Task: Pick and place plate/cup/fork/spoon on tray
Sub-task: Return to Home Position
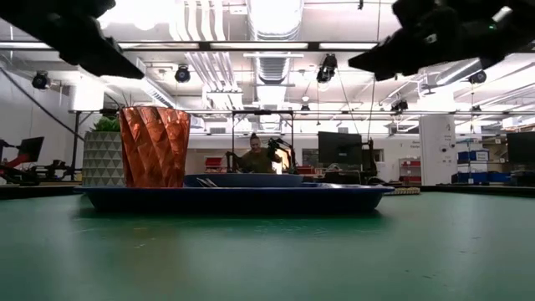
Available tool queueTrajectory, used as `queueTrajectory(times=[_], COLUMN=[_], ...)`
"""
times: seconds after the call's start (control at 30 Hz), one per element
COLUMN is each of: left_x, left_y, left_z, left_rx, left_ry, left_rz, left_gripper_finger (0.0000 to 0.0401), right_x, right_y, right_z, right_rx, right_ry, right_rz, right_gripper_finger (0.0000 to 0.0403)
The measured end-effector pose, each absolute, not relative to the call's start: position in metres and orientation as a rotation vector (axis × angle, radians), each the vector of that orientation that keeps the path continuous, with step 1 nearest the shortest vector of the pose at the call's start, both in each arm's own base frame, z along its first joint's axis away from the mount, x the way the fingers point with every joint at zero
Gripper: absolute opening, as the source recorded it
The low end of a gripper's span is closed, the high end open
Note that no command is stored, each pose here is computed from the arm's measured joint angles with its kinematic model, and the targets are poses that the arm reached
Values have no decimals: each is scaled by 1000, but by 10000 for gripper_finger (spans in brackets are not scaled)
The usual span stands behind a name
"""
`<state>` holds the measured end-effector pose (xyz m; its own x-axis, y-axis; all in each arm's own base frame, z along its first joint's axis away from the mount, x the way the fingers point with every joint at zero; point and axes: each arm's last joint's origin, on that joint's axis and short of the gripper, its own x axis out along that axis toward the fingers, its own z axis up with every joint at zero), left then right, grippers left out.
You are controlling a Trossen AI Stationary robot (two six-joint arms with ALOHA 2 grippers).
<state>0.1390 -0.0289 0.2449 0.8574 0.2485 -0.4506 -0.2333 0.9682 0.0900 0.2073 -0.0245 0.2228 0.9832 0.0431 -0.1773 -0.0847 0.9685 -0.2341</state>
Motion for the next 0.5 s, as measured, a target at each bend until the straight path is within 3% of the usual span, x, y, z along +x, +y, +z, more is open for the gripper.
queueTrajectory(times=[0.27, 0.5], left_x=[102, 82], left_y=[-19, -14], left_z=[221, 203], left_rx=[29, -11], left_ry=[318, 147], left_rz=[149, 86], left_gripper_finger=[16, 1], right_x=[172, 145], right_y=[-20, -18], right_z=[215, 200], right_rx=[-252, -274], right_ry=[62, -17], right_rz=[47, 23], right_gripper_finger=[9, 9])
